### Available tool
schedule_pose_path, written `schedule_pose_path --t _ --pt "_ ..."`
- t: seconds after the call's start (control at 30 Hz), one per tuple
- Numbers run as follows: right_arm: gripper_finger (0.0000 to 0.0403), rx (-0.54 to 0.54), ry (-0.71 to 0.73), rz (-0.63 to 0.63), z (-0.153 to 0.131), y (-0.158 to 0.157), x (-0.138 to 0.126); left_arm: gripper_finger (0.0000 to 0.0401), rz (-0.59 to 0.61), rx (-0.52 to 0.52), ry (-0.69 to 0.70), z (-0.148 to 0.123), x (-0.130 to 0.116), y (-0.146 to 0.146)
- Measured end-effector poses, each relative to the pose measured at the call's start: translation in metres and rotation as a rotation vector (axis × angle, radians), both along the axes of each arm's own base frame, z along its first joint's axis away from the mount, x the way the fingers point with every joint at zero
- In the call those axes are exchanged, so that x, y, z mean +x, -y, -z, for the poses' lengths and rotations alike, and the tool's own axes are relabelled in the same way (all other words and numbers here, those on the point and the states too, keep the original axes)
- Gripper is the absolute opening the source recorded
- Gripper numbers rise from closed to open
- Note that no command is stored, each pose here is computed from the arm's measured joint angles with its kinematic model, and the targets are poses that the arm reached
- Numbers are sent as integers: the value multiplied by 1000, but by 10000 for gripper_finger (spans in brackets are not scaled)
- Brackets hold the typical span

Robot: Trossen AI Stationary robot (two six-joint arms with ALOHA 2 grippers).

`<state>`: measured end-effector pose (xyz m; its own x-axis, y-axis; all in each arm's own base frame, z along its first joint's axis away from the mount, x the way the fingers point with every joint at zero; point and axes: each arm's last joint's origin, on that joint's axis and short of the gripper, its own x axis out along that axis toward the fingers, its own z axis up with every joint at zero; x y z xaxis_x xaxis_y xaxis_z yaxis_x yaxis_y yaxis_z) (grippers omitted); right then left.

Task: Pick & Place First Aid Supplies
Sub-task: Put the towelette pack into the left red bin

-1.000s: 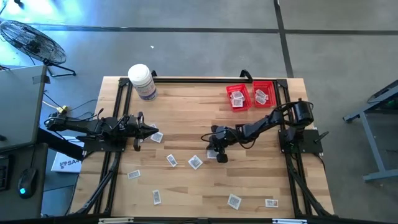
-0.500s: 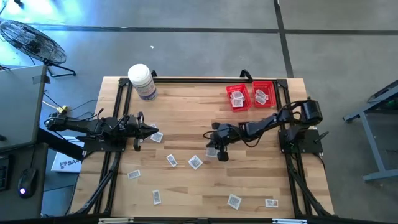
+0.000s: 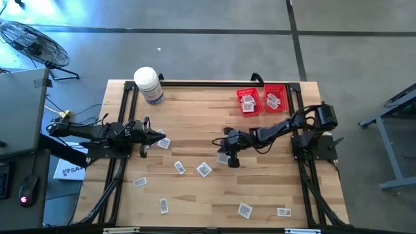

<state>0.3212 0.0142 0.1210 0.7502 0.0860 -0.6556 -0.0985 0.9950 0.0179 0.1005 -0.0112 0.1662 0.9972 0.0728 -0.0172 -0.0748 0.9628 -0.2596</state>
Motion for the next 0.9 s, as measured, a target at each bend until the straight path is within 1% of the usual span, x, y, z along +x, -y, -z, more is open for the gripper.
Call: schedule_pose_path --t 0.1,0.17,0.3,0.47,0.6,0.77,0.8,0.9 --pt "1 -11 -42 25 9 2 -6 1 3 0 0 0 0 0" --pt "2 -8 -50 42 12 2 -8 1 3 0 -1 0 0 0" --pt "12 -42 -60 82 14 3 -11 1 4 0 -1 0 0 0" --pt "44 -23 -20 59 3 0 -12 1 5 0 -1 0 0 0" --pt "82 -11 20 -1 -9 -16 -14 1 5 0 0 0 0 0" --pt "118 -26 11 -75 -4 -45 -17 1 5 0 -1 0 0 0" --pt "121 -43 3 -62 0 -50 -17 1 5 0 -1 0 0 0" --pt "123 -118 -18 27 6 -55 -20 1 5 0 -1 0 0 0"
